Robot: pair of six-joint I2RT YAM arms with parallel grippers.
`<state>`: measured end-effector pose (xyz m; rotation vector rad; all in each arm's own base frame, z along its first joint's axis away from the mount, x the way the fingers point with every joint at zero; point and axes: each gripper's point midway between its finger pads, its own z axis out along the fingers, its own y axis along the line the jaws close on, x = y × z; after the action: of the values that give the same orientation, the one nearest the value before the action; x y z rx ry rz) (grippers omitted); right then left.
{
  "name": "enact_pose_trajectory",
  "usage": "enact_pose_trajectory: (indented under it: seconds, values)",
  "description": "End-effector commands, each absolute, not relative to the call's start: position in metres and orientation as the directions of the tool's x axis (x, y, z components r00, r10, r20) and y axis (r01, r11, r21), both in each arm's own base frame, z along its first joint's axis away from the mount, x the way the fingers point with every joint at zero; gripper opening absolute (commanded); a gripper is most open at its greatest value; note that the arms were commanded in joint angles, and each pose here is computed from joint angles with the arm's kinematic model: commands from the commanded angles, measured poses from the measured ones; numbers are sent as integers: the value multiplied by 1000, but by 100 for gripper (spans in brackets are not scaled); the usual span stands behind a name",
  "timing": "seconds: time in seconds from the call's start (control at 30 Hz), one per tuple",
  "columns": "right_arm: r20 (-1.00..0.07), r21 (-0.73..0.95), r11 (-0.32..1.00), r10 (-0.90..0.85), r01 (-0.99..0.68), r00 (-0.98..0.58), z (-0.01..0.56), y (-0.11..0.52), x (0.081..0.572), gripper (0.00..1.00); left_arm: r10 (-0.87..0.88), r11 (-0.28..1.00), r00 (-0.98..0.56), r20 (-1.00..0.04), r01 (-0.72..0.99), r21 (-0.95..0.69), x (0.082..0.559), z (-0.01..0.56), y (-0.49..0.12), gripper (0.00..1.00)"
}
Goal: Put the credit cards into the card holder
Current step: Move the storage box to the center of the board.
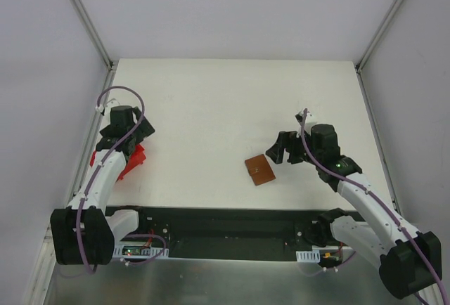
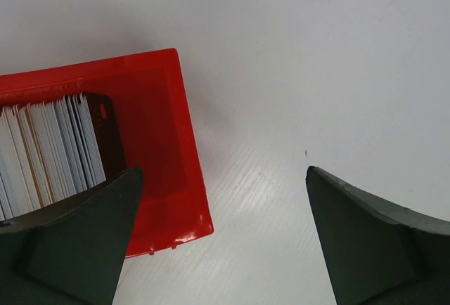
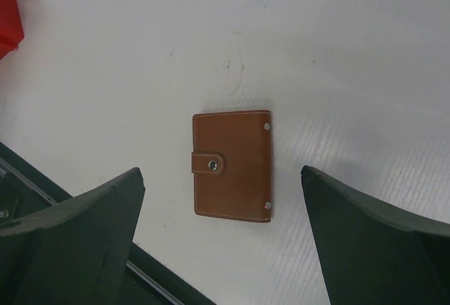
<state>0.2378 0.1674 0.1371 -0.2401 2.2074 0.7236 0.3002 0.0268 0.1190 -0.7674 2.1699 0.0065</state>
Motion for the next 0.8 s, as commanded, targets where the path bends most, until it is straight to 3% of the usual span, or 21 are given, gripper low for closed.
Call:
enact_pose_trajectory:
  seconds: [0.0, 0.43, 0.77]
  values:
    - [-739, 422, 828, 78, -370, -669, 139, 166, 239, 96, -520, 821, -473, -712, -506, -264, 315, 120, 26, 99]
    - [-728, 398, 850, 64, -345, -682, 128, 161, 241, 96, -534, 830, -566, -628, -494, -260, 326, 86, 14, 99]
    - [-711, 383, 866, 55, -321, -701, 117, 157, 242, 96, -559, 828, -590, -582, -435, -354, 335, 80, -7, 97]
